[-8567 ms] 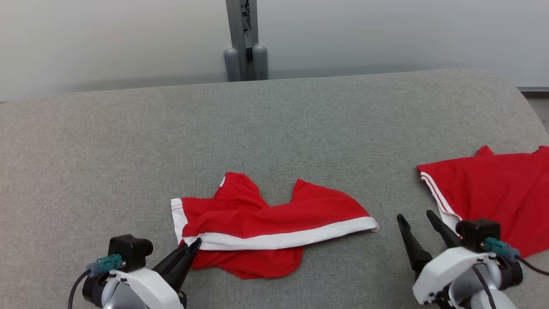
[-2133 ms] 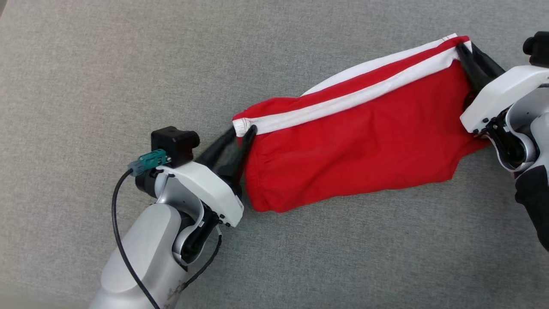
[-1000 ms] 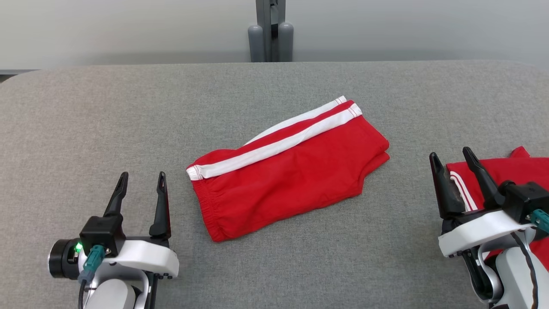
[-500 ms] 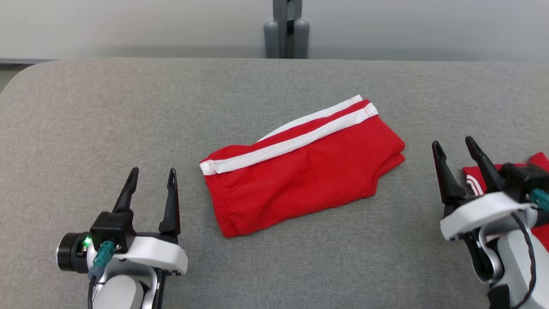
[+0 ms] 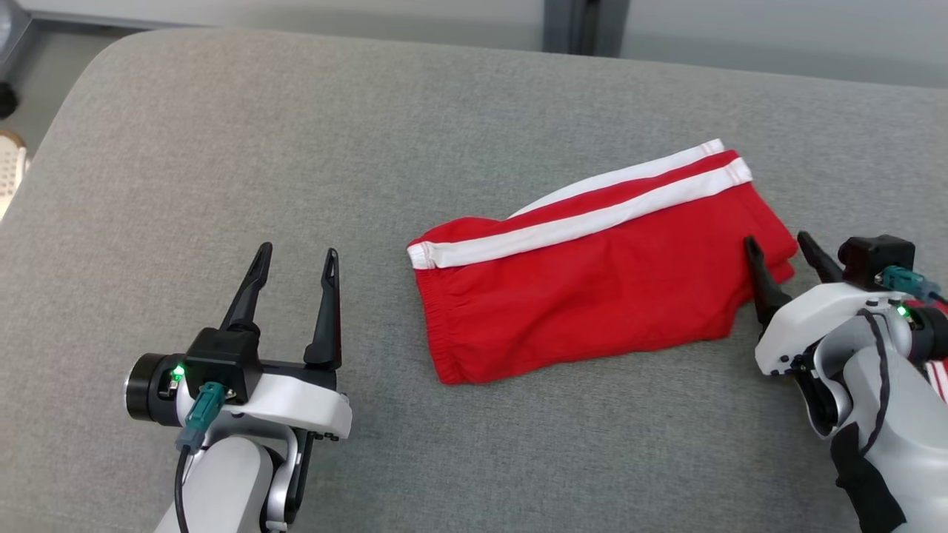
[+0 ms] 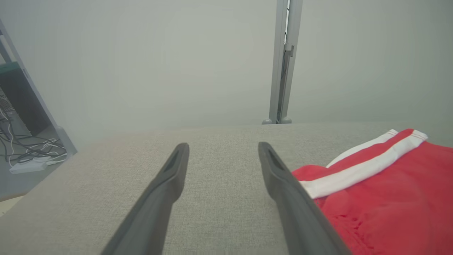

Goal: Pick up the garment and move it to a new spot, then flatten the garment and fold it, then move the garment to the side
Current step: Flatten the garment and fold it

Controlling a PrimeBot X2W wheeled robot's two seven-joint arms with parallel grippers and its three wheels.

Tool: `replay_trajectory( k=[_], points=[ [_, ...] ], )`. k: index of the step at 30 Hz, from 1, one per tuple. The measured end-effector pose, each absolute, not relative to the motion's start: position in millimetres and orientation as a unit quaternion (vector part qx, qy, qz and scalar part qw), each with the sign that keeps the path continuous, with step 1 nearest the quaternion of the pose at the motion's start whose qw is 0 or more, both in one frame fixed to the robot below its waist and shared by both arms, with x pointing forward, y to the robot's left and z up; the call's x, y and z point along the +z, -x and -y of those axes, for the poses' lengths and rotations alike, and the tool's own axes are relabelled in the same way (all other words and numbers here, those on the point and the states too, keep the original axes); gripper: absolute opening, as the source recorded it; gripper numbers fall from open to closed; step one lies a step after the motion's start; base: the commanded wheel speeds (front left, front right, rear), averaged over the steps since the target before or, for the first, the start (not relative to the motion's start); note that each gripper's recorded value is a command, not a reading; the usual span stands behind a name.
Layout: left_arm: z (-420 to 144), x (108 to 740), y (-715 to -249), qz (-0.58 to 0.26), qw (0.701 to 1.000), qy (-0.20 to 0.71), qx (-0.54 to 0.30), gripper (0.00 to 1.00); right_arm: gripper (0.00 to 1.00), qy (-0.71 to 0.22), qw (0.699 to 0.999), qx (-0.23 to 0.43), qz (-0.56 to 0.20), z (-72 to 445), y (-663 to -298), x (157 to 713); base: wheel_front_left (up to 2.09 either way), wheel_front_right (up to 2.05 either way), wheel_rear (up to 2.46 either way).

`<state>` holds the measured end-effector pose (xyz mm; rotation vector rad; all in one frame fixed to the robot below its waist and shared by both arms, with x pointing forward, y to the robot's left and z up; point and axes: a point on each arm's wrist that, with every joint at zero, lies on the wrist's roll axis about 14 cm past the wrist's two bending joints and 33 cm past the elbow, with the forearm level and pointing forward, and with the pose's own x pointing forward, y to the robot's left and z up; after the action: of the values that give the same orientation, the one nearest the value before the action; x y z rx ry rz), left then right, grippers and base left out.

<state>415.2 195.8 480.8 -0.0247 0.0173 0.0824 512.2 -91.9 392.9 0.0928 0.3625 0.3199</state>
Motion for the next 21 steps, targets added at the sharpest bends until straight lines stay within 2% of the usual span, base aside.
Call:
replay_trajectory(
  k=[9, 10, 11, 12, 13, 14, 21],
  points=[
    [-195.1, 478.5, -418.8, -0.010, 0.999, 0.012, 0.037, 1.00, 1.00, -0.052, 0.961, 0.161, -0.218, 79.8, -504.8, 368.3, 0.00, 0.00, 0.00],
    [-194.4, 478.4, -419.3, -0.010, 0.999, 0.012, 0.037, 1.00, 0.56, -0.058, 0.961, 0.159, -0.219, 78.8, -505.1, 368.2, 0.00, 0.00, 0.00],
    [-193.2, 478.5, -419.9, -0.009, 0.999, 0.012, 0.035, 1.00, 0.46, -0.061, 0.961, 0.156, -0.222, 79.1, -504.8, 367.4, 0.00, 0.00, 0.00],
    [-192.3, 478.7, -420.4, -0.009, 0.999, 0.012, 0.033, 1.00, 0.45, -0.062, 0.960, 0.152, -0.225, 81.3, -504.4, 366.1, 0.00, 0.00, 0.00],
    [-191.2, 478.8, -421.0, -0.008, 0.999, 0.012, 0.031, 1.00, 0.15, -0.067, 0.960, 0.149, -0.227, 81.5, -504.0, 365.5, 0.00, 0.00, 0.00],
    [-190.2, 479.2, -421.6, -0.007, 0.999, 0.013, 0.030, 1.00, 0.00, -0.071, 0.959, 0.147, -0.230, 81.3, -502.9, 364.6, 0.00, 0.00, 0.00],
    [-186.7, 482.6, -425.7, -0.001, 1.000, 0.016, 0.027, 1.00, 0.00, -0.109, 0.961, 0.138, -0.213, 79.3, -494.0, 373.0, 0.00, 0.00, 0.00]
  ],
)
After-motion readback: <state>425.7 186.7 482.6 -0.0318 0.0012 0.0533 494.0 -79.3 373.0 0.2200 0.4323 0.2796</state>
